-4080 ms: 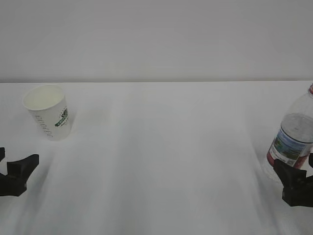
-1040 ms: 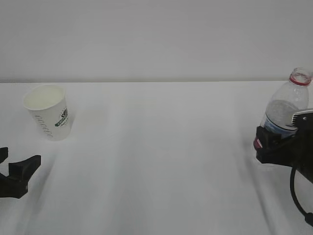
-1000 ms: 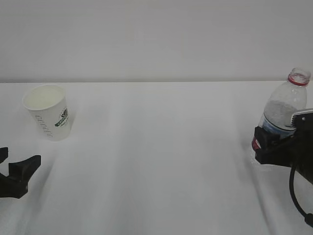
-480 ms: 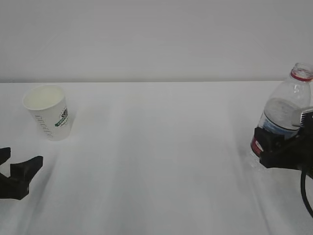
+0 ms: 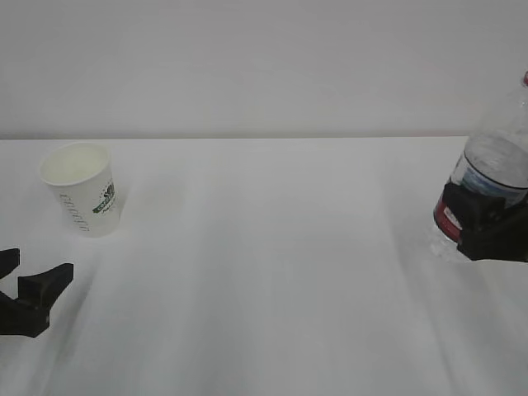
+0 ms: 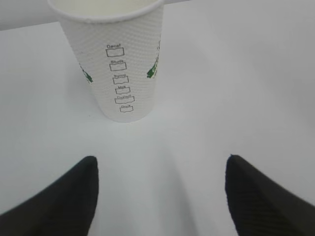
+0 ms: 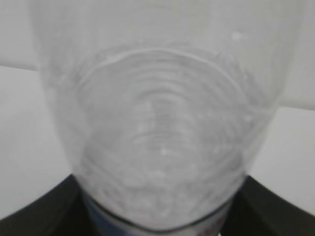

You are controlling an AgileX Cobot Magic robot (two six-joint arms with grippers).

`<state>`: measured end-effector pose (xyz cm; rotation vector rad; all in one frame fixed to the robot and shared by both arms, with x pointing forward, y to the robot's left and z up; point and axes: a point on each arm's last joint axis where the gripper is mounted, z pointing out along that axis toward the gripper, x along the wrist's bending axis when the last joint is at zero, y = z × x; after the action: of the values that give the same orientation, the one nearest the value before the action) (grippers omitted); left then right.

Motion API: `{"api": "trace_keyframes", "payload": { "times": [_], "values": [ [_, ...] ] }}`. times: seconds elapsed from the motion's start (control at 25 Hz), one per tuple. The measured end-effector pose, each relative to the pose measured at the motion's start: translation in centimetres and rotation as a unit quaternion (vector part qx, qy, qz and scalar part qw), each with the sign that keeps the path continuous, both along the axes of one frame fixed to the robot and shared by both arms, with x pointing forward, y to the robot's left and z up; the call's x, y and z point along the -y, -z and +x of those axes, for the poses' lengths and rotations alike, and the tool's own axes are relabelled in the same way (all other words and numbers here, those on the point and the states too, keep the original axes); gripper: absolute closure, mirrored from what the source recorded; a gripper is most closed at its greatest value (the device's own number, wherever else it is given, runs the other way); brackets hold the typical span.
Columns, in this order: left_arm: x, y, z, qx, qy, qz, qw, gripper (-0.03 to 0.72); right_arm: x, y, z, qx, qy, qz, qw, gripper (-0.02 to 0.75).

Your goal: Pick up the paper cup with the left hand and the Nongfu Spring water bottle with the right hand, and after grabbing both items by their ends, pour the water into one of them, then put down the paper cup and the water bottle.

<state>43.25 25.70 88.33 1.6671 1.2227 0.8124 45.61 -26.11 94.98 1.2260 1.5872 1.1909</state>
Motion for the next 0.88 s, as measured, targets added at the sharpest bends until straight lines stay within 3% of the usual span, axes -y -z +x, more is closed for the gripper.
{"api": "trace_keyframes", "payload": {
  "times": [0.16,0.36,0.88],
  "values": [
    [0.0,0.0,0.0,-0.001,-0.001,-0.003,1.000,0.132,0.1,-0.9,-0.3,-0.007,0.003,-0.003,1.000,0.264],
    [0.0,0.1,0.0,-0.016,-0.023,-0.048,0.998,0.140,0.1,-1.2,-0.2,-0.008,0.003,-0.004,1.000,0.264],
    [0.2,0.4,3.2,0.004,-0.040,-0.051,0.998,0.139,0.0,-0.9,-0.3,-0.028,-0.004,-0.010,1.000,0.265]
  ]
}}
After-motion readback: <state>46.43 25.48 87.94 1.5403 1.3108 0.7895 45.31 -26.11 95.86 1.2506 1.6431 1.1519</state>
